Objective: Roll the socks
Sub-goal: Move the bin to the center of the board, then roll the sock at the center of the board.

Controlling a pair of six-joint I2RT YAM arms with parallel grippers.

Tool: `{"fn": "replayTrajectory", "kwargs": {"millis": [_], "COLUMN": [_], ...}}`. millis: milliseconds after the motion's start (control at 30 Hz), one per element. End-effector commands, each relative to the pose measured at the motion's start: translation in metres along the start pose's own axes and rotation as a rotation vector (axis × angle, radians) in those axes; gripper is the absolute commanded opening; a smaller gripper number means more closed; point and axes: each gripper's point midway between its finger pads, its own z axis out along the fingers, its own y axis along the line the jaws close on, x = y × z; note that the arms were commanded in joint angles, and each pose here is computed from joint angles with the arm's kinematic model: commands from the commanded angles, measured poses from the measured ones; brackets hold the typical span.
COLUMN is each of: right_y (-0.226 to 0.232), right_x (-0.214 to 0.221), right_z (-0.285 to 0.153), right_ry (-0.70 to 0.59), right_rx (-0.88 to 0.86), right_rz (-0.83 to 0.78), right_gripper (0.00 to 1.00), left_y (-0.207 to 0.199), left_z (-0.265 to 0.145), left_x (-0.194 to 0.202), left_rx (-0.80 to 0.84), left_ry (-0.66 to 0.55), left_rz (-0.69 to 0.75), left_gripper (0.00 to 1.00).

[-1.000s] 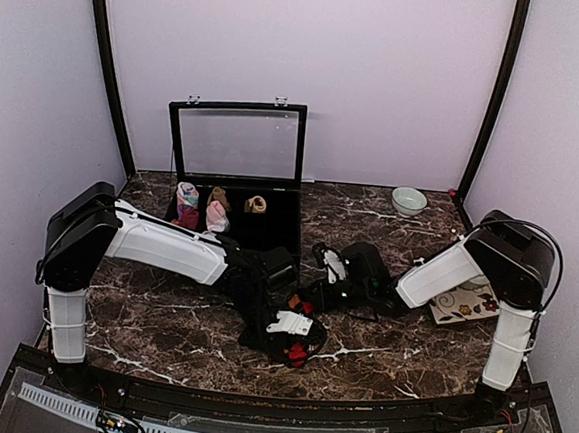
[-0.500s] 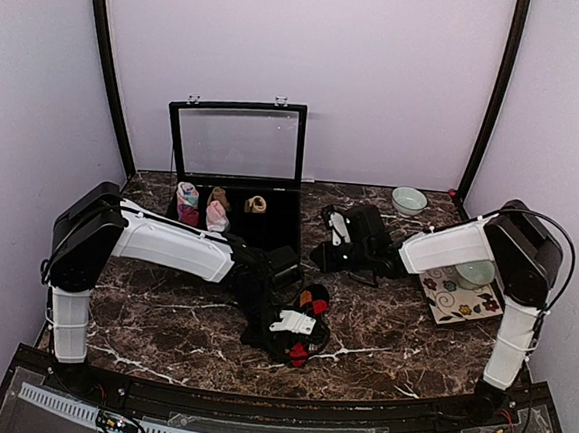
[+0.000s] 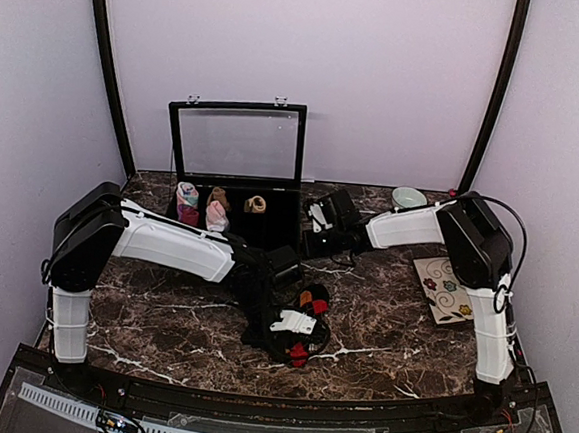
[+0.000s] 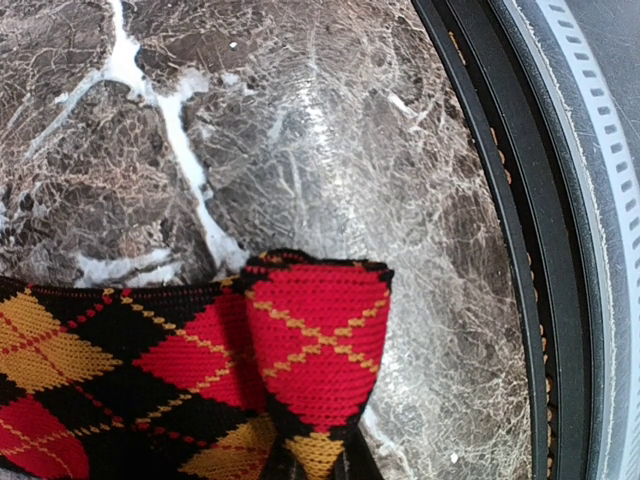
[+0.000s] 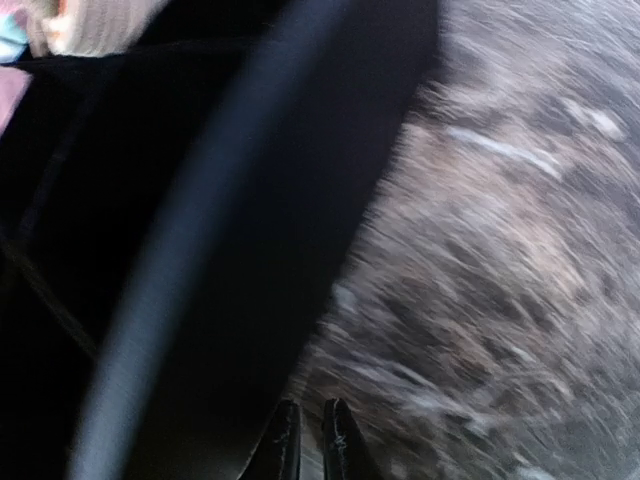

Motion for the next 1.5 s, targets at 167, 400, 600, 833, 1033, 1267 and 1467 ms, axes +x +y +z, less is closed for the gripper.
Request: {"fn": "replayTrajectory", "kwargs": {"millis": [167,400,600,833,1033,1267,1467], "right_y": [0.067,0.005,0.006,0.055,0.066,0.08,0.134], "right_x": [-0.026,-0.006,0.068,0.104,0.117,0.191,0.229], "right_z": [0.002,-0.066,-0.129,-0.143,-0.165,-0.184,-0.204], "right_ry": [-0.047,-0.118,-0.141,-0.167,-0.242,-0.159,-0.189], "right_rx": [-0.199,-0.054,-0.108,-0.312,-0.385,-0.305,-0.271], "right_rz": [-0.085,0.003,0.108,0.165,0.17,-0.006,-0.376], "right_gripper": [0.1,0.13,0.13,0.09,0.13,0.33,0.43], "left_y": [-0.002,0.0,0.0,-0.006,-0.012,-0.016,-0.019], "left_z": [0.032,0.033,0.034,0.037,0.04,0.041,0.047], "left_x": [0.06,0.064,0.066,0.072,0.072,0.067,0.072], "left_rx": [0.009,0.008,0.021,0.048,0.097,0.177,0.285], "left_ry": [0.189,0.185,0.175,0.185,0.181,0.158,0.167], "left_rz": [-0.078,-0.076,-0.077,-0.082,-0.101,-0.144,-0.203], "left_gripper": [0.0,0.0,0.0,0.0,0.0,0.0,0.0]}}
